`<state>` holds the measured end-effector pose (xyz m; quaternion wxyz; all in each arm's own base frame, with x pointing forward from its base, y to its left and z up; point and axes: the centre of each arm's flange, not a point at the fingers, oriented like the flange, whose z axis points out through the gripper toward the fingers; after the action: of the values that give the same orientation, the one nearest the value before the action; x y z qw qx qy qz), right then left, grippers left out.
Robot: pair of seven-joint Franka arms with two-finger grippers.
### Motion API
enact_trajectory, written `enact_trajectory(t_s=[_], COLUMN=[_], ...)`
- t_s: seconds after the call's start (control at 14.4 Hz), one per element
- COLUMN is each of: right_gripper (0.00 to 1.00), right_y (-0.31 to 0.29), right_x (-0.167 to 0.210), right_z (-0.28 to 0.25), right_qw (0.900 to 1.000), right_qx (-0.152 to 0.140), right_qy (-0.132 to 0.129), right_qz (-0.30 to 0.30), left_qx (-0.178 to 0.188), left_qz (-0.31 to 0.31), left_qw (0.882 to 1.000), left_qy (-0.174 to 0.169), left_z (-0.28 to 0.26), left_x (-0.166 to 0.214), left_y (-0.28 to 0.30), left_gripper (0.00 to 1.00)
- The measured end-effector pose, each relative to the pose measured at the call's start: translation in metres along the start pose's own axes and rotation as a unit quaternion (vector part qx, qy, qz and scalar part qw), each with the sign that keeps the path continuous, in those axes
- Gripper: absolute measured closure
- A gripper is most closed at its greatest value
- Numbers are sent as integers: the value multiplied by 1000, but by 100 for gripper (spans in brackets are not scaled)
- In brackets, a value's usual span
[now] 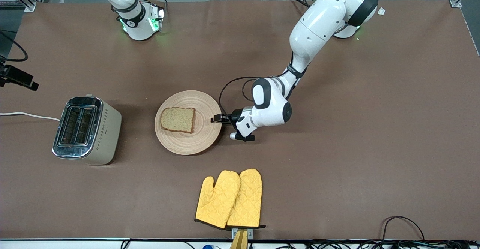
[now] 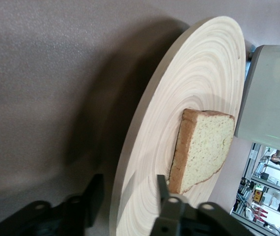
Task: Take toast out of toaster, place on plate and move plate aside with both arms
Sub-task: 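Grasp the wooden plate rim with the left gripper, then slide the plate with the left gripper away from the toaster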
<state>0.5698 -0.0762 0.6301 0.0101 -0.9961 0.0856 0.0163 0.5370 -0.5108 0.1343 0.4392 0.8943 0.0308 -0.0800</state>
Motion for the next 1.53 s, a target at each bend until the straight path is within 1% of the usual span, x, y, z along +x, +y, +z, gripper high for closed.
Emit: enact_trajectory(t_s=[0.07,0.21,0.28,0.42,0.56,0.62,0.76,0.9,1.04,1.11,1.32,1.39,1.53], right_gripper=[0,0,0,0,0,0,0,0,0,0,0,0,0], right_y=[5,2,-2,-7,-7,-7,-13,-19,-21,-23,-25,-24,-24], right_x=[3,6,5,0,-4,-6,-8,-9,-9,-9,-10,-10,-10], right_z=[5,18,24,28,25,24,22,21,21,21,19,19,19], right_qw=[1000,1000,1000,1000,1000,1000,1000,1000,1000,999,999,999,999], right_qx=[3,7,7,9,9,10,8,2,0,-2,-3,-3,-3], right_qy=[-1,8,13,15,16,18,19,20,20,21,22,22,22], right_qz=[4,2,-2,-7,-7,-7,-12,-19,-22,-25,-29,-29,-29], left_qx=[-1,-3,-10,-13,-5,-4,3,7,-10,-23,-42,-41,-26], left_qz=[2,14,25,41,68,80,103,101,85,81,87,89,89], left_qw=[1000,1000,1000,999,997,997,995,995,996,996,994,994,995], left_qy=[1,2,4,11,22,20,4,-21,-39,-42,-44,-41,-30], left_z=[-1,-2,-4,-13,-39,-62,-131,-219,-305,-345,-432,-455,-495], left_x=[1,2,3,6,18,30,64,101,128,136,141,139,135], left_y=[0,1,9,25,41,47,46,14,-41,-73,-159,-186,-235], left_gripper=[66,85,89,90,91,91,91,91,91,91,91,91,91])
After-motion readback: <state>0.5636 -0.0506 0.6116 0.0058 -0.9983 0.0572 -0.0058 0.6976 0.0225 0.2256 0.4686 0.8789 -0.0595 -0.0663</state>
